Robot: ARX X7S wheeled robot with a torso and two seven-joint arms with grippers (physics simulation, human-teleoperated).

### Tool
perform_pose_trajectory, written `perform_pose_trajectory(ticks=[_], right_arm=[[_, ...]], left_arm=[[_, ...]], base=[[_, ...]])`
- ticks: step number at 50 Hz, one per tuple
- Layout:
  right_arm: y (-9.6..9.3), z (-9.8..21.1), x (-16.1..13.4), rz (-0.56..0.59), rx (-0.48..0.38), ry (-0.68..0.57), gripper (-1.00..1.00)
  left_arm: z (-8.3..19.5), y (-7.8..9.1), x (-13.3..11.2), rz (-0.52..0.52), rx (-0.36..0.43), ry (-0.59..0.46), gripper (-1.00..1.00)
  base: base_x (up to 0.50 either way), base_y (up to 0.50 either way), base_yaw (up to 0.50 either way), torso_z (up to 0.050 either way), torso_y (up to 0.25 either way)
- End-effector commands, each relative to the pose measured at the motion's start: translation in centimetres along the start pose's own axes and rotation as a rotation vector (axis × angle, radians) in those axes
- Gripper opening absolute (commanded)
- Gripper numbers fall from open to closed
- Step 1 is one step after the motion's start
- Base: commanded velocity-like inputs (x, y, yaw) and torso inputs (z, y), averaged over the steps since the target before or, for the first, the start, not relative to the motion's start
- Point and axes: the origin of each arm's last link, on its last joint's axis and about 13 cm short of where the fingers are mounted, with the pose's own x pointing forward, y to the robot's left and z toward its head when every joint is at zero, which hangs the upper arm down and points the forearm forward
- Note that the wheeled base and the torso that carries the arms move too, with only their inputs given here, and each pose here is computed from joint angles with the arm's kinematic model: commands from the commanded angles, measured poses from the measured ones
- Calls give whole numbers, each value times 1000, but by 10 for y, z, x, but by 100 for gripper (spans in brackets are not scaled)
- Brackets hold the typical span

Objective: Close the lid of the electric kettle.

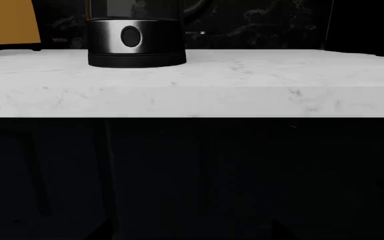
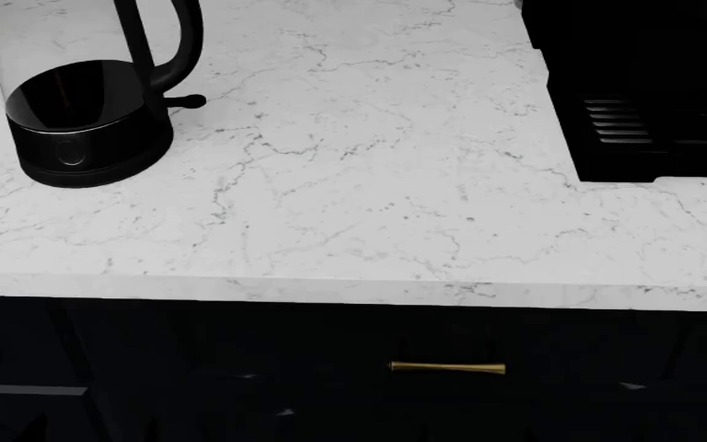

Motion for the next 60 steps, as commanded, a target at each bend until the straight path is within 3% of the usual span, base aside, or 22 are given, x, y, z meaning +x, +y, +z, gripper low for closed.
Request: perform_pose_trajectory(ticks=[1,30,60], right_arm=[[1,0,0,0,0,0,100],[1,0,0,19,-23,11,100],[1,-1,-1,27,-25,18,100]], left_arm=[[0,0,0,0,0,0,100],[4,0,-2,3,22,-26,100],[4,0,-3,-20,37,-30,100]], base=[[0,0,0,0,0],[0,0,0,0,0],[0,0,0,48,60]])
